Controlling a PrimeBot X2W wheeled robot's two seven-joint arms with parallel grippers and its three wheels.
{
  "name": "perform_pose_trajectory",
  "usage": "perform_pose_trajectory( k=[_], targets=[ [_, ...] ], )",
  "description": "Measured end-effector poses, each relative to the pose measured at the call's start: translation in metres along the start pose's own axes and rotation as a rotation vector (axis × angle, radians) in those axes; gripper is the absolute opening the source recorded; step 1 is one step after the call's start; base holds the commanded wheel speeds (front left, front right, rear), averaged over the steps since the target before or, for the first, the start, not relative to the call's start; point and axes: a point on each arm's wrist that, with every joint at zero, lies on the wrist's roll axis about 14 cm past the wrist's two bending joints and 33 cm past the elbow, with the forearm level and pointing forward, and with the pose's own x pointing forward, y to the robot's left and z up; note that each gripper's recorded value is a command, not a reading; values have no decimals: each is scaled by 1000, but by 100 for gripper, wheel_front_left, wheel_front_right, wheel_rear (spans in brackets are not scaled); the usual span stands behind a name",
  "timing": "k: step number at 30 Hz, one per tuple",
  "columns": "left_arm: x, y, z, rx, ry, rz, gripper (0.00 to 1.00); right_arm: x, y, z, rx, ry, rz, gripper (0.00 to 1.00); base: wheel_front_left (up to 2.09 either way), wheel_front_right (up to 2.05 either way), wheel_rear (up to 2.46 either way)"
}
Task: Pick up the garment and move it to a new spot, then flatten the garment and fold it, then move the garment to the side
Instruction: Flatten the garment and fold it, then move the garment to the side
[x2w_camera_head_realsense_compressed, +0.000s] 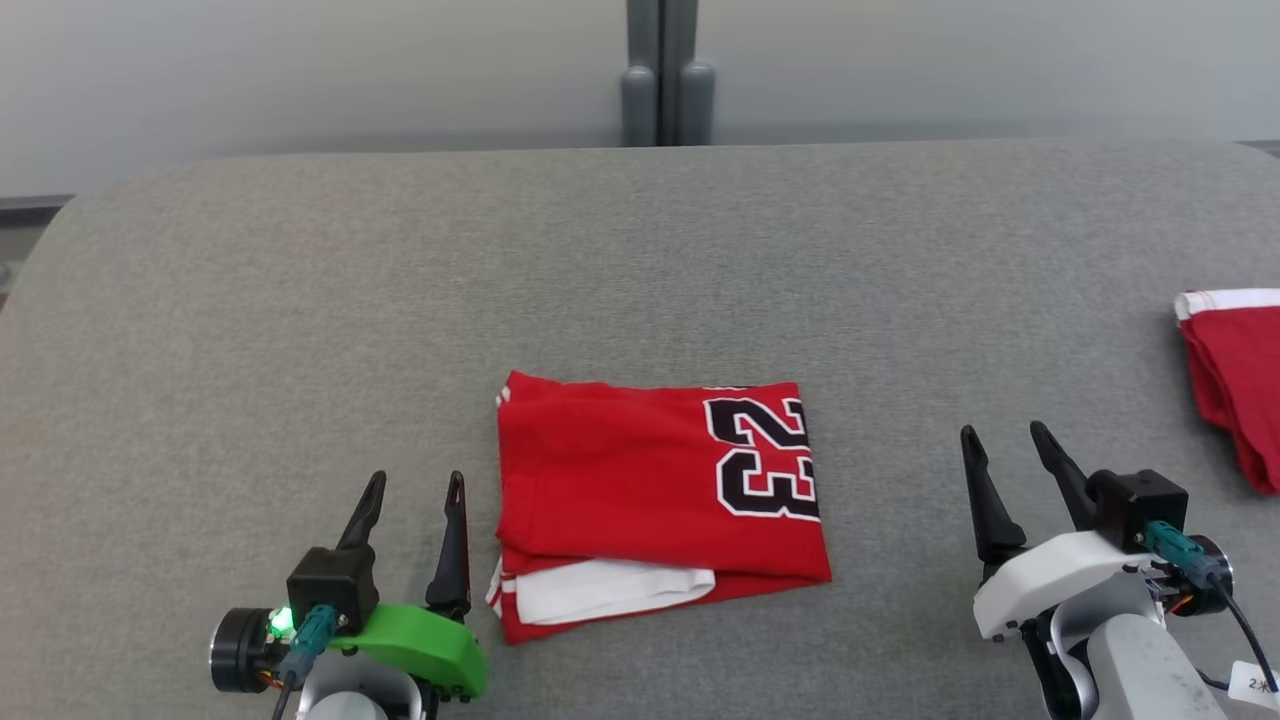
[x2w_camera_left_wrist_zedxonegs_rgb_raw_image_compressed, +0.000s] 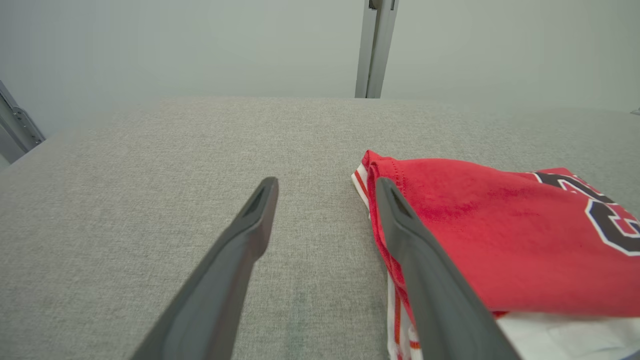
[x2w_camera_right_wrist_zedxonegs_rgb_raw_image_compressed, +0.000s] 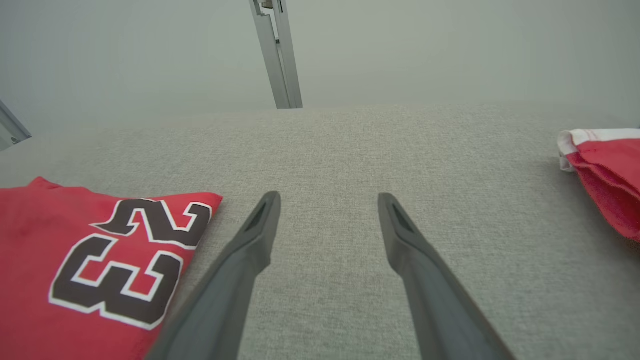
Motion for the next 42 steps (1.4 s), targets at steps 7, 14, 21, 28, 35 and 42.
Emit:
perform_pose_trajectory(
  k=[7,14,21,28,35,42],
  targets=[
    [8,-18,-2,54,3,-56,100,-34,-36,-5,-19,17,-106,100,0,0,0],
    [-2,-21,-2,59,0,-51,100,-50,-40,-7,-11,22,-125,100,0,0,0],
    [-8,-15,-3,56,0,-27,100,-42,-25,-11,-13,36,-79,100,0,0,0],
    [-12,-7,-5,19,8,-4,100,-5,26,8,8,-15,79,100,0,0,0],
    [-21,3,-13,-11,30,37,100,27,73,-10,3,61,215,100,0,0,0],
    [-35,24,-20,-14,53,109,100,21,103,-84,2,324,297,100,0,0,0]
  ],
)
